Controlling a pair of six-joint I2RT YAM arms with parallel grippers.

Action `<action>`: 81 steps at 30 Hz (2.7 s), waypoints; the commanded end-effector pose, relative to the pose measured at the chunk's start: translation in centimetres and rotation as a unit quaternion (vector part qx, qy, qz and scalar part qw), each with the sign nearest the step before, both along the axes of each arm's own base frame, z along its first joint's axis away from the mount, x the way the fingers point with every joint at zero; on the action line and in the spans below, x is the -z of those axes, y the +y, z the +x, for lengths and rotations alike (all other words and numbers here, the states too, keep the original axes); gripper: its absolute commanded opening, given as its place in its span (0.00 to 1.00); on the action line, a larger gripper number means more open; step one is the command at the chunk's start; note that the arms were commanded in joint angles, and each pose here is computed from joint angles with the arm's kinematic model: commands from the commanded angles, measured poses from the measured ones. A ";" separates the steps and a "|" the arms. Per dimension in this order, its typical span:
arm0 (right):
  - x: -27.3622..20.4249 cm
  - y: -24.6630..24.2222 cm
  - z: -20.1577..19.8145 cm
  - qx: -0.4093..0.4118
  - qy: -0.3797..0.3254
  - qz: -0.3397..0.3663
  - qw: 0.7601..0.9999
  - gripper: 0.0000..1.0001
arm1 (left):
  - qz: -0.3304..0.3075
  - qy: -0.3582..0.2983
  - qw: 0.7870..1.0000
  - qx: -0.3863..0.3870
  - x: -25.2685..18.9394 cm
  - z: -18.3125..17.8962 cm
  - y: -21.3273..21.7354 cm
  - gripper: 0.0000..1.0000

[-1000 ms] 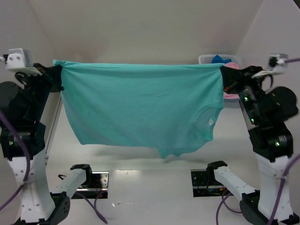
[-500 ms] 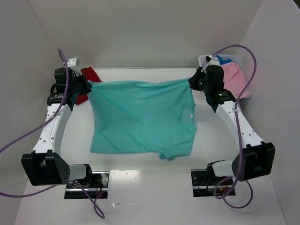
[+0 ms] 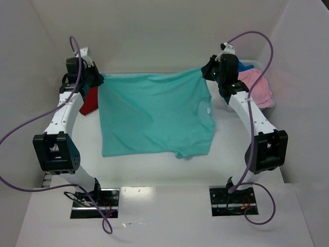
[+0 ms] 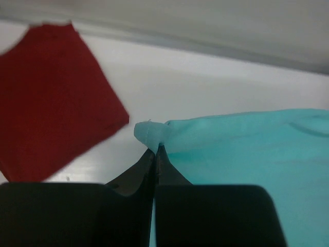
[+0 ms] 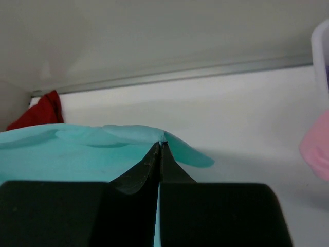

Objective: Fold and stack the t-shirts
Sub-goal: Flatten out the tshirt

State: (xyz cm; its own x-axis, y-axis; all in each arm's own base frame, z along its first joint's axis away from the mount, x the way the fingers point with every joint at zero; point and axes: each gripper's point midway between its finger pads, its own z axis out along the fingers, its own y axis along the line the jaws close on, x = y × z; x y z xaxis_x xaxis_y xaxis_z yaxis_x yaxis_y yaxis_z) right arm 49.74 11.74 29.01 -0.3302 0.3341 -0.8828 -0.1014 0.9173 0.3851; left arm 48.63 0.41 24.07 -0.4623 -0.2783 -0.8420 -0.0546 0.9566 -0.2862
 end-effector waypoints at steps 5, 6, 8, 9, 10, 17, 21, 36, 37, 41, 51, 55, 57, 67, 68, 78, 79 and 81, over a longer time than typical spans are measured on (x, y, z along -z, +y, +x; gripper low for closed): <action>-19.3 -2.1 -5.2 0.015 -0.214 0.005 0.977 0.00 | 0.027 -0.225 0.974 0.025 -21.2 -3.2 -0.9 0.00; -21.2 -2.4 -7.2 0.015 -0.233 0.009 0.972 0.00 | 0.030 -0.248 0.968 0.025 -23.4 -5.2 -1.1 0.00; -24.1 -3.3 -10.3 0.022 -0.267 0.005 0.964 0.00 | 0.039 -0.277 0.960 0.020 -25.8 -8.5 -1.1 0.00; -25.3 -3.6 -12.4 0.022 -0.278 0.008 0.960 0.00 | 0.042 -0.291 0.956 0.009 -26.8 -10.8 -1.0 0.00; -26.0 -3.8 -13.5 0.023 -0.286 0.009 0.958 0.00 | 0.043 -0.300 0.953 0.009 -27.3 -11.9 -1.1 0.00; -28.9 -5.1 -22.9 0.014 -0.329 0.019 0.944 0.00 | 0.051 -0.335 0.941 -0.025 -29.0 -21.7 -0.8 0.00; -29.5 -5.1 -26.5 -0.002 -0.337 0.038 0.941 0.00 | 0.038 -0.357 0.933 -0.033 -29.9 -26.3 -1.2 0.00; -17.7 -4.8 -21.2 0.019 -0.195 0.022 0.980 0.00 | -0.012 -0.255 0.966 -0.032 -21.9 -20.5 -2.2 0.00; -17.1 -4.9 -20.5 0.026 -0.193 0.021 0.981 0.00 | -0.013 -0.243 0.970 -0.027 -20.5 -19.5 -2.4 0.00; -11.8 -4.6 -16.7 0.037 -0.147 0.014 0.988 0.00 | -0.018 -0.205 0.978 -0.024 -15.6 -16.3 -2.6 0.00; 0.9 -2.9 -9.6 0.043 -0.037 0.023 0.998 0.00 | -0.014 -0.082 0.996 -0.041 -4.2 -9.3 -2.2 0.00; 2.7 -2.5 -7.1 0.043 -0.021 0.019 0.999 0.00 | -0.014 -0.043 0.998 -0.038 -0.7 -6.1 -2.3 0.00; 3.3 -2.1 -5.3 0.043 -0.015 0.018 0.999 0.00 | -0.014 -0.031 0.999 -0.038 0.2 -4.5 -2.3 0.00; 5.7 -0.8 2.3 0.041 0.002 -0.002 0.999 0.00 | -0.007 -0.013 0.999 -0.039 2.7 1.8 -1.5 0.00; 5.8 -1.2 3.8 0.052 0.001 -0.017 0.999 0.00 | -0.007 -0.014 0.999 -0.044 2.8 3.1 -0.9 0.00; 6.9 -4.9 6.9 0.092 0.009 -0.033 0.995 0.00 | -0.005 -0.001 0.999 -0.053 5.6 6.9 1.6 0.00; 7.1 -4.8 7.2 0.092 0.009 -0.033 0.995 0.00 | -0.005 0.000 0.999 -0.053 5.8 7.1 1.7 0.00; 7.5 -4.8 7.6 0.092 0.012 -0.033 0.995 0.00 | -0.011 -0.006 0.999 -0.046 5.7 7.7 1.8 0.00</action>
